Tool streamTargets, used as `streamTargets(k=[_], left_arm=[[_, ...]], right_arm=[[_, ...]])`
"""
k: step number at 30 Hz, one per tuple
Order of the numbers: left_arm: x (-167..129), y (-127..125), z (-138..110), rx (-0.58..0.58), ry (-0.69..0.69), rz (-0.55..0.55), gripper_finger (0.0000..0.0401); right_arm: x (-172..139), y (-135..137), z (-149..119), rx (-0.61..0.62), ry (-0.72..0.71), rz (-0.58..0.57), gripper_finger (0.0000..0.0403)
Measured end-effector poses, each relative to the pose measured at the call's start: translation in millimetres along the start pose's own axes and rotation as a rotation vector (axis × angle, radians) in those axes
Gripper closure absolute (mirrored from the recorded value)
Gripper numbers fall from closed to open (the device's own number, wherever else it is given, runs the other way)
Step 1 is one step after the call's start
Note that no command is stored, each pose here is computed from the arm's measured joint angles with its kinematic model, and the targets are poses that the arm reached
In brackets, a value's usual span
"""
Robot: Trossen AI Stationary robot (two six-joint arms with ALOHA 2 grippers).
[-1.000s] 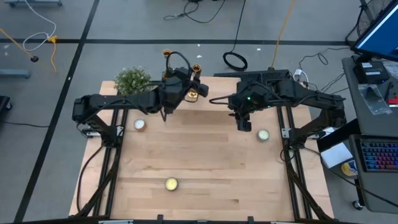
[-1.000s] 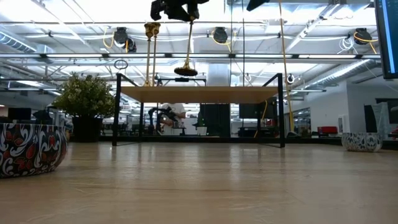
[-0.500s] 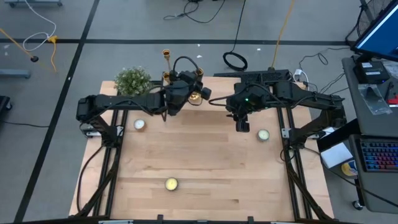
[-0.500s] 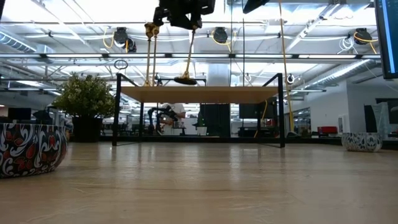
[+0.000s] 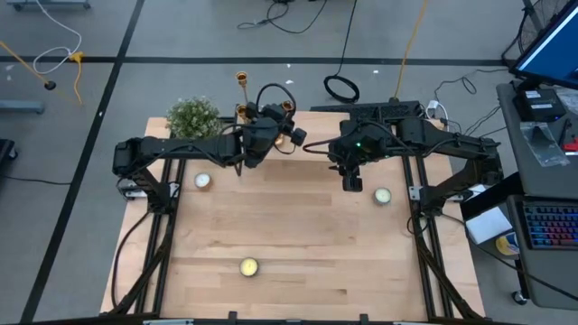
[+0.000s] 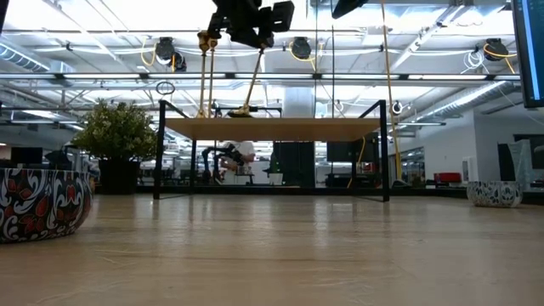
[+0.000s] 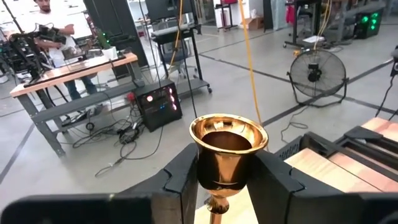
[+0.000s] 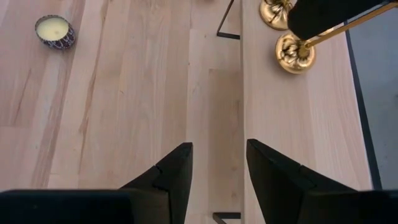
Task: Pick & Place candle stick holders
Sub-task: Put the gold candle holder on the shelf
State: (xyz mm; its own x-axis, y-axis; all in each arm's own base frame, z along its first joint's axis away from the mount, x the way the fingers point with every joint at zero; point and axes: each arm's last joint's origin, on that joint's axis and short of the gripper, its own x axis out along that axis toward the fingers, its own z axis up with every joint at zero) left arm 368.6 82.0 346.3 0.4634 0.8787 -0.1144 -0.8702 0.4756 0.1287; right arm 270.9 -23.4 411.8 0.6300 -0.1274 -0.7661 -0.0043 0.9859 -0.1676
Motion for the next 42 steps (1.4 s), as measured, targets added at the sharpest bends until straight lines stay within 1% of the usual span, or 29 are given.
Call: streamTargets(k=[19, 28, 35, 42], left_arm=[[10.9, 8.7, -1.9, 0.006, 0.02, 0.0, 0.0281], [10.7, 6.4, -1.2, -0.003, 0.016, -0.077, 0.0281], [10.6, 6.2, -1.1, -0.032, 0.017, -0.079, 0.0281], [10.6, 6.2, -1.1, -0.035, 0.017, -0.079, 0.0281]], right_arm=[[0.0, 0.0, 0.0, -0.002, 0.0, 0.0, 0.0259], [-0.2, 0.0, 0.0, -0.002, 0.0, 0.0, 0.0259], [-0.3, 0.1, 0.0, -0.003, 0.0, 0.001, 0.0259], [-0.3, 0.1, 0.0, -0.002, 0.0, 0.001, 0.0259]])
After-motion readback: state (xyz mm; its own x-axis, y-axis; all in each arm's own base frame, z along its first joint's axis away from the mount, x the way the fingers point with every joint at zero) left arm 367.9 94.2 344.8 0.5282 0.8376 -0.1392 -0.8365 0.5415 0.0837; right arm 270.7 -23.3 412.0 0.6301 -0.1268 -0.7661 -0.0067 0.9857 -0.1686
